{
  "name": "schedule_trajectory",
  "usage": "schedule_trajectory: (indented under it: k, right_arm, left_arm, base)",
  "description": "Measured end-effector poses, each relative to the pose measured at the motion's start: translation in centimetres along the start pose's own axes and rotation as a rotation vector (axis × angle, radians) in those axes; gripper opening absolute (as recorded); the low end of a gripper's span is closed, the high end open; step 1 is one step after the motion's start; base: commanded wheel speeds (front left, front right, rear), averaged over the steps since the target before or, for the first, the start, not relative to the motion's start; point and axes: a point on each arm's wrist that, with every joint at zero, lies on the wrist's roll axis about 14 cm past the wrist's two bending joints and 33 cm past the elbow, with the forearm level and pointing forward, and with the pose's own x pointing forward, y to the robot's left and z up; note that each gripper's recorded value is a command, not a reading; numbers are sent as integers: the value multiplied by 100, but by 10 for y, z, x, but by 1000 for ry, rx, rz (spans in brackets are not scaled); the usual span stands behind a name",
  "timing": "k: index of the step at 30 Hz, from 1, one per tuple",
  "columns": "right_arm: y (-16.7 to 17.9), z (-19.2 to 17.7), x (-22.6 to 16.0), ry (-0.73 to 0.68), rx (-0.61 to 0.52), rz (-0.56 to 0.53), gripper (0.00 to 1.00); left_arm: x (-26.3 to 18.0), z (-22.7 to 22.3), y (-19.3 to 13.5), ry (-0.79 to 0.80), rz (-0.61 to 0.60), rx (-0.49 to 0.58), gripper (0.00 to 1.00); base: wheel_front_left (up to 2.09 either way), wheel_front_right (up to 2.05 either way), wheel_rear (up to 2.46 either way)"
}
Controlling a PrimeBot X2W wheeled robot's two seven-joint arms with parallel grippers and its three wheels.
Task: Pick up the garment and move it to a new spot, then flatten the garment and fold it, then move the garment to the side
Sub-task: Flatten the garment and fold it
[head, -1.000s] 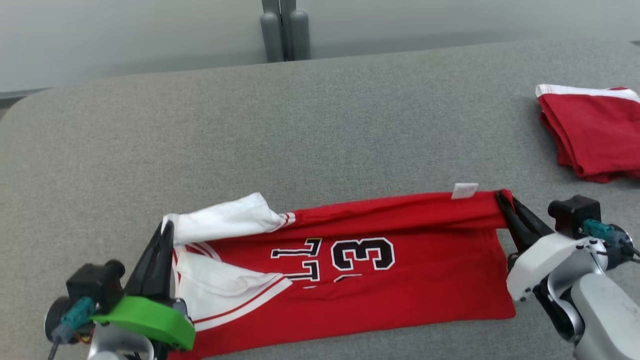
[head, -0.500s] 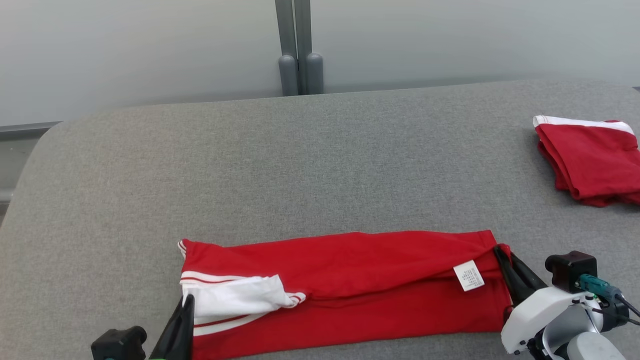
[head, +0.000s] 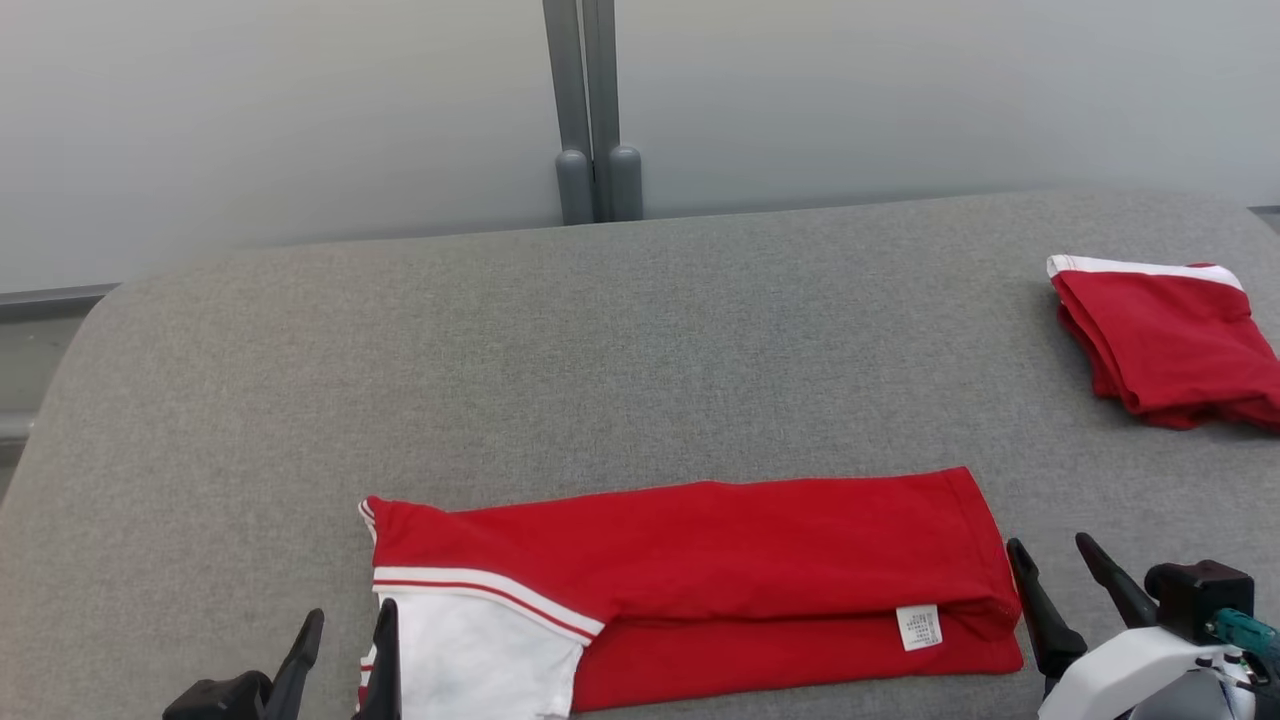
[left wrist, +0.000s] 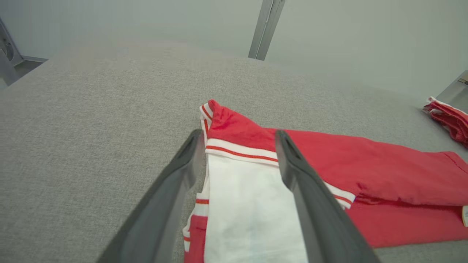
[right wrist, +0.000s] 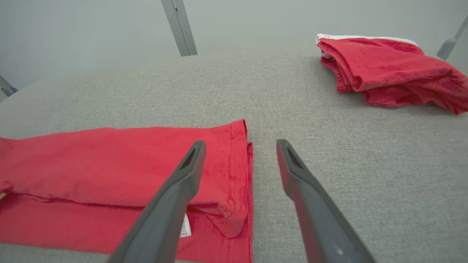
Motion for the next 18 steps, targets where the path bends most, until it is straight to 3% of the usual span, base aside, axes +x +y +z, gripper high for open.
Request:
schedule_trajectory:
  k: [8,18]
  right_arm:
    - [-14,18,-11,-50,7,-66,100]
    - [-9,-3,10,89,49,-61,100]
  left_arm:
    - [0,16,-8,-59,-16,12,100]
    - [4,25,-9,-109,-2,17,100]
  base:
    - [0,0,0]
    - [0,0,0]
